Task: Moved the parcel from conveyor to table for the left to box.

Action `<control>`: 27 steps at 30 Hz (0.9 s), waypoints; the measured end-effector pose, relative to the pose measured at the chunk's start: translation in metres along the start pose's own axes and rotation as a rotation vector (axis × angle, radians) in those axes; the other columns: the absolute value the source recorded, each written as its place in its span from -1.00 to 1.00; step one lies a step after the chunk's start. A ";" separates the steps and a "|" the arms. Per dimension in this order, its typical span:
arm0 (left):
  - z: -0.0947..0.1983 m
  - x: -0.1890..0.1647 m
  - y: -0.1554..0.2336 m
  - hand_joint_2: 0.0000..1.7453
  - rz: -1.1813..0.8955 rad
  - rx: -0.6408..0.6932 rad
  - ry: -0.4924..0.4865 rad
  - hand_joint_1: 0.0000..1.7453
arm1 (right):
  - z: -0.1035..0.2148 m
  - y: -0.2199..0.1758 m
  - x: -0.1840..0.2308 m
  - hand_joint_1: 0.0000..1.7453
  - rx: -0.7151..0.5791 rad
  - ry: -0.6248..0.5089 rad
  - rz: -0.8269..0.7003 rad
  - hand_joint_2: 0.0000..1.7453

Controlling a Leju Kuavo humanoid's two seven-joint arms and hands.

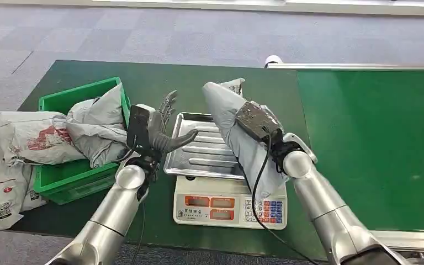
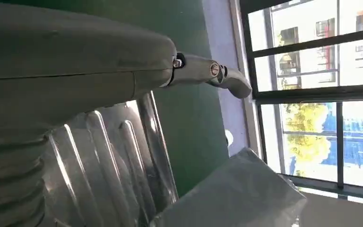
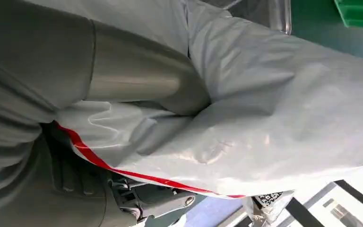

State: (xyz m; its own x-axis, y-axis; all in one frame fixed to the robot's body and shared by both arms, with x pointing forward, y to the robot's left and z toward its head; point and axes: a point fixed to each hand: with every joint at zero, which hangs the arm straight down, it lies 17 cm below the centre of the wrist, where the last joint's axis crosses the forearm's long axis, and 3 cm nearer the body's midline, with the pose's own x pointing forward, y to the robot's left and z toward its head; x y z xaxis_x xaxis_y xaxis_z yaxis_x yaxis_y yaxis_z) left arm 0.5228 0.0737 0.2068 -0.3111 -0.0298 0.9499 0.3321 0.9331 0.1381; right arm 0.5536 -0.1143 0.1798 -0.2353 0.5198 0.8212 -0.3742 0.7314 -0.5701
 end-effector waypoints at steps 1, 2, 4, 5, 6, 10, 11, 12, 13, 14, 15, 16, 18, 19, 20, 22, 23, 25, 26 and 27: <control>-0.001 0.000 0.000 1.00 -0.001 0.000 0.000 -1.00 | -0.001 0.003 0.000 1.00 0.004 0.003 0.001 1.00; -0.001 0.000 0.000 1.00 -0.003 0.000 0.002 -1.00 | -0.001 0.008 0.000 1.00 0.007 0.007 0.001 1.00; -0.002 0.001 0.000 1.00 -0.010 0.000 0.001 -1.00 | -0.001 0.015 -0.001 1.00 0.008 0.018 0.007 1.00; -0.003 0.001 0.000 1.00 -0.015 0.002 0.001 -1.00 | 0.000 0.019 -0.002 -1.00 0.009 0.023 0.010 1.00; -0.003 0.001 0.000 1.00 -0.016 0.004 0.000 -1.00 | 0.000 0.021 -0.003 -1.00 0.009 0.027 0.012 1.00; -0.003 0.001 0.000 1.00 -0.027 0.006 -0.001 -1.00 | 0.002 0.031 -0.006 -1.00 0.006 0.036 0.006 1.00; -0.003 0.001 0.000 1.00 -0.031 0.009 -0.003 -1.00 | 0.003 0.034 -0.008 -1.00 0.004 0.039 0.003 1.00; -0.003 0.001 0.001 1.00 -0.032 0.012 -0.003 -1.00 | 0.005 0.036 -0.010 -1.00 0.002 0.042 -0.001 1.00; -0.003 0.001 0.001 1.00 -0.032 0.012 -0.003 -1.00 | 0.006 0.038 -0.011 -1.00 0.002 0.043 -0.003 1.00; -0.002 0.000 0.001 1.00 -0.031 0.013 -0.003 -1.00 | 0.006 0.039 -0.012 -1.00 0.002 0.044 -0.005 1.00; -0.002 0.000 0.001 1.00 -0.033 0.014 -0.003 -1.00 | 0.007 0.040 -0.013 -1.00 0.001 0.044 -0.006 1.00; -0.001 -0.001 0.002 1.00 -0.041 0.018 -0.004 -1.00 | 0.007 0.039 -0.013 -1.00 -0.006 0.041 -0.007 1.00; 0.001 -0.003 0.003 1.00 -0.049 0.025 -0.005 -1.00 | 0.007 0.037 -0.013 -1.00 -0.018 0.034 -0.016 1.00; 0.003 -0.004 0.004 1.00 -0.049 0.032 -0.004 -1.00 | 0.007 0.034 -0.015 -1.00 -0.025 0.034 -0.028 1.00; 0.004 -0.005 0.004 1.00 -0.051 0.034 -0.005 -1.00 | 0.008 0.031 -0.018 -1.00 -0.031 0.034 -0.038 1.00; 0.006 -0.005 0.005 1.00 -0.057 0.039 -0.009 -1.00 | 0.008 0.021 -0.024 -1.00 -0.047 0.029 -0.056 1.00; 0.006 -0.005 0.006 1.00 -0.062 0.044 -0.014 -1.00 | 0.008 0.016 -0.025 -1.00 -0.059 0.017 -0.061 1.00; 0.007 -0.003 0.009 1.00 -0.079 0.055 -0.031 -1.00 | 0.010 0.003 -0.024 -1.00 -0.088 -0.021 -0.112 1.00; 0.007 -0.001 0.011 1.00 -0.088 0.060 -0.042 -1.00 | 0.012 -0.005 -0.024 -1.00 -0.105 -0.037 -0.144 1.00; 0.007 0.000 0.012 1.00 -0.096 0.063 -0.051 -1.00 | 0.013 -0.012 -0.023 -1.00 -0.120 -0.057 -0.176 1.00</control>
State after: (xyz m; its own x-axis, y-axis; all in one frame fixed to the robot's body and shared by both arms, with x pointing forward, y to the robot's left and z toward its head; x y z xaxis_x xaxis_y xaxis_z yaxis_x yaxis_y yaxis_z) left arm 0.5202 0.0872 0.2066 -0.3842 -0.1037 0.9174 0.2428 0.9473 0.2088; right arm 0.5519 -0.1410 0.1679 -0.2275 0.3562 0.9063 -0.3058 0.8575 -0.4138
